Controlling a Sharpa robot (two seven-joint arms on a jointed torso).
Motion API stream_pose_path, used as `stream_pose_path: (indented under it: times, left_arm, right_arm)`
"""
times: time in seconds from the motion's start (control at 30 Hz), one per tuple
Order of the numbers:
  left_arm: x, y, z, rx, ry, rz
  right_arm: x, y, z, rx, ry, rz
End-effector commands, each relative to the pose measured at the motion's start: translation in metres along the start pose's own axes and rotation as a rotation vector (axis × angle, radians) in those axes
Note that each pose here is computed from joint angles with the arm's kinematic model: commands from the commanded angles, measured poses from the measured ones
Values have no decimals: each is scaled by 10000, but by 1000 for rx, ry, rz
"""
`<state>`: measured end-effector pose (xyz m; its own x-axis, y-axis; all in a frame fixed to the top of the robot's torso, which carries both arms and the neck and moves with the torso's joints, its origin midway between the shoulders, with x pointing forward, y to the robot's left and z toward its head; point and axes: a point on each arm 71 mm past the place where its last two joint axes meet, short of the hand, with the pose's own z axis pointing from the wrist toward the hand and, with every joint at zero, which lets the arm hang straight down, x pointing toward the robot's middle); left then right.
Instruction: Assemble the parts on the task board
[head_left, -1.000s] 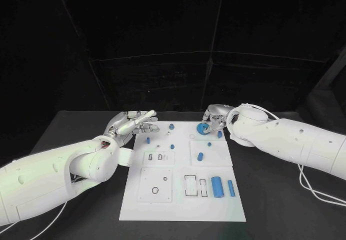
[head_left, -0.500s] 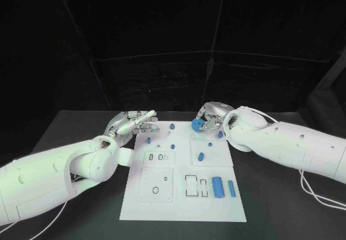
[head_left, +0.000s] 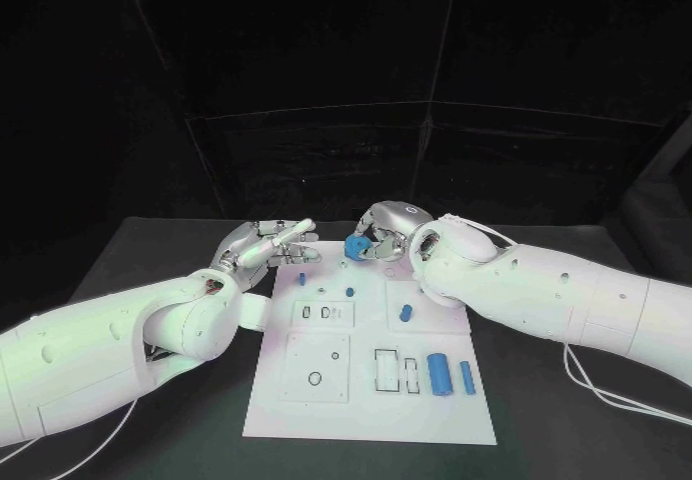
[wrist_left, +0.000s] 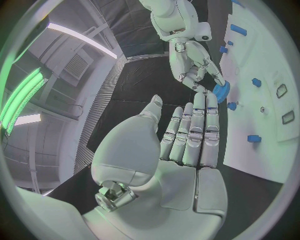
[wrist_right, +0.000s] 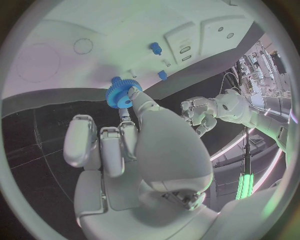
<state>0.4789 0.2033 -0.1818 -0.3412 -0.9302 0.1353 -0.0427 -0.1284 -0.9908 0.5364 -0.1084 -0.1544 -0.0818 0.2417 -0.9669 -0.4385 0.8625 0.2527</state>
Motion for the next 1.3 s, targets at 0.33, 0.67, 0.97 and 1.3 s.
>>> stream_pose_path:
  times: [0.33, 0.67, 0.97, 1.3]
  left_arm:
    - [24, -10, 17, 8, 14, -1]
    - [30, -9, 23, 9, 16, -2]
    - [29, -7, 28, 8, 16, -2]
    - [26, -6, 29, 7, 15, -2]
  right_arm:
    - [257, 141, 131, -25, 66, -20]
    - [340, 202, 170, -30, 101, -23]
    - [357, 231, 187, -36, 107, -19]
    - [371, 230, 196, -27, 121, -17]
